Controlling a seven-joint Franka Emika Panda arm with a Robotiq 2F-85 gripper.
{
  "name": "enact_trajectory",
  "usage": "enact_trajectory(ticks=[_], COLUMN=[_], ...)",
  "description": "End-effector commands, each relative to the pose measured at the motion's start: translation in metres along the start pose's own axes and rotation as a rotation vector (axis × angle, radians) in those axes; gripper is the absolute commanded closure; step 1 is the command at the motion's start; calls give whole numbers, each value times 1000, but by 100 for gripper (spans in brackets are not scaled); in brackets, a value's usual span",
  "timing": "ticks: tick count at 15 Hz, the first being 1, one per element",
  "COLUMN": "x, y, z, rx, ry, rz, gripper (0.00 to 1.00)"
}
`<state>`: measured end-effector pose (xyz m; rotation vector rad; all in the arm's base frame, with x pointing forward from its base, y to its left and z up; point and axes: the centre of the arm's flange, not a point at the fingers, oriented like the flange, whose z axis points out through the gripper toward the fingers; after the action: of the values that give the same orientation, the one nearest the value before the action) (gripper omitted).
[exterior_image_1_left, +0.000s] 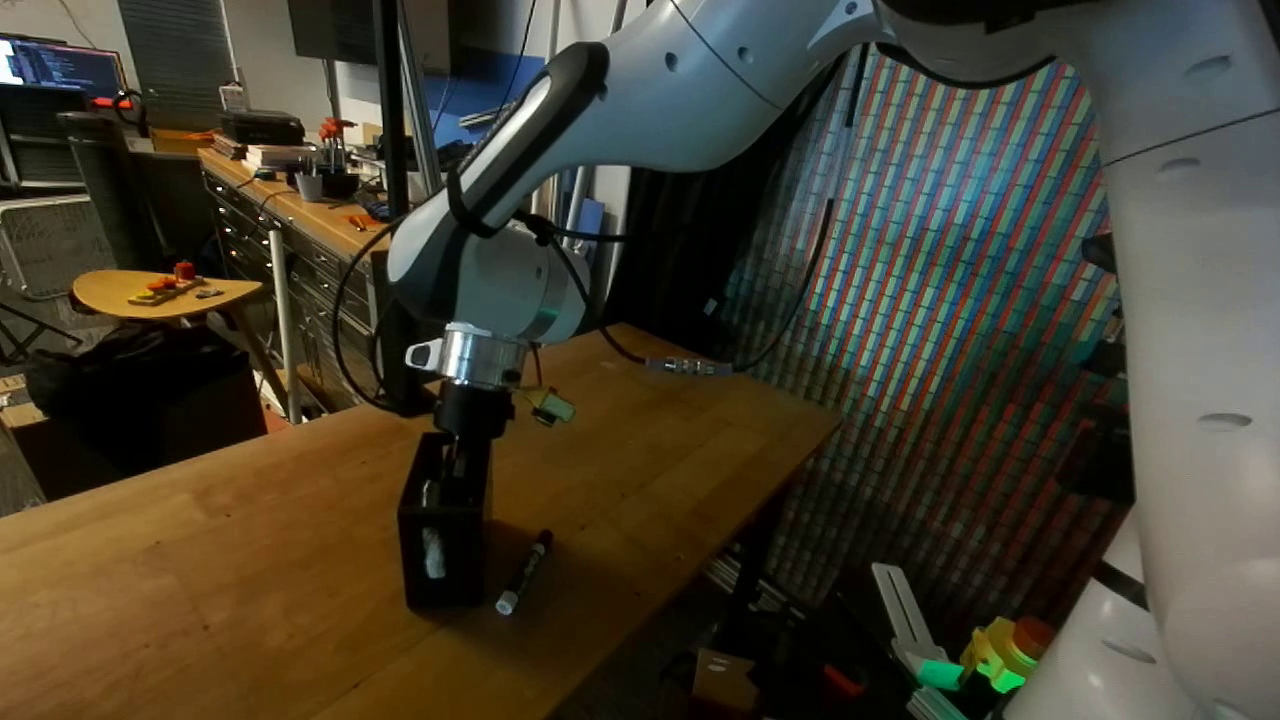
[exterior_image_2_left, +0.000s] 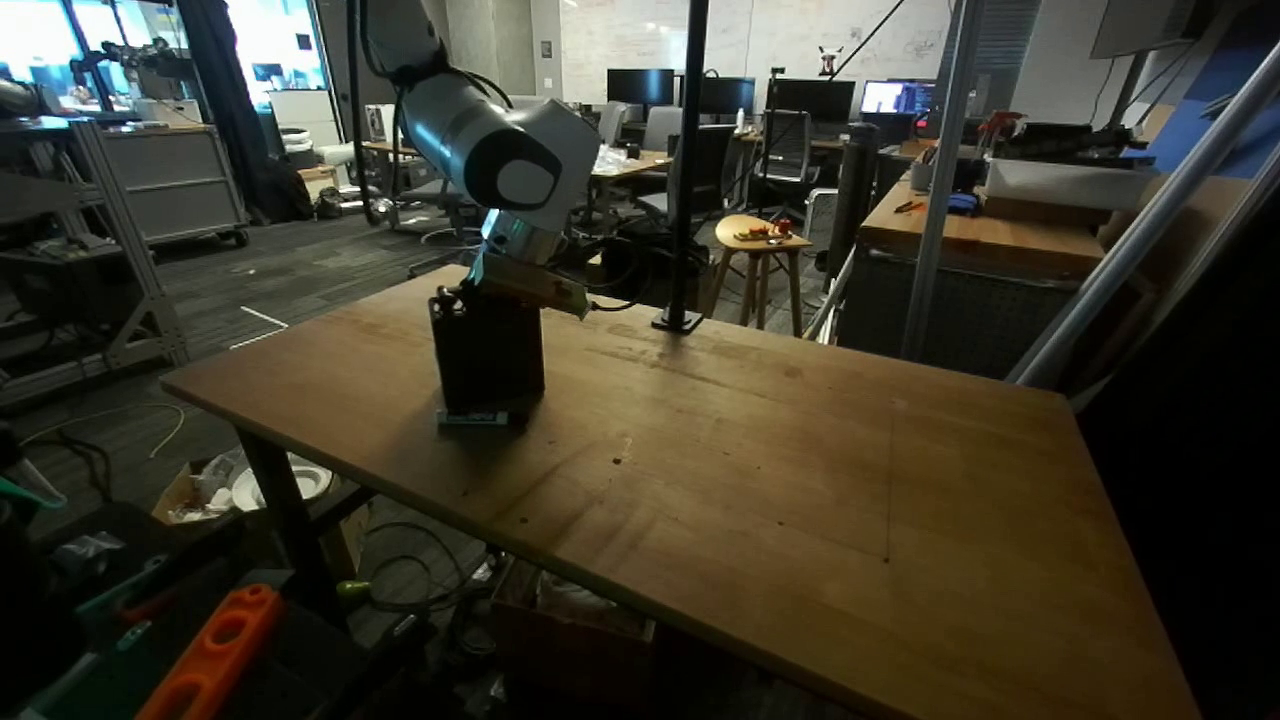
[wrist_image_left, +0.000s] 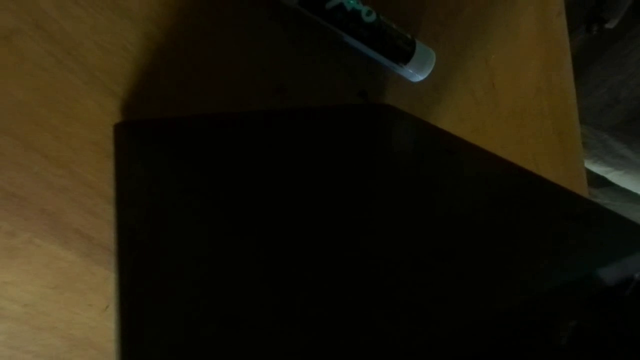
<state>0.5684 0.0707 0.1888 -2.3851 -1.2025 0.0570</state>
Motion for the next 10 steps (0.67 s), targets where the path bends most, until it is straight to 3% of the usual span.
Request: enact_trajectory(ticks=[1, 10], x=[9, 61], y=[-28, -81], z=[-21, -107], rx=[-38, -215], ry=[-61, -163], rz=[-18, 7], gripper=[86, 87])
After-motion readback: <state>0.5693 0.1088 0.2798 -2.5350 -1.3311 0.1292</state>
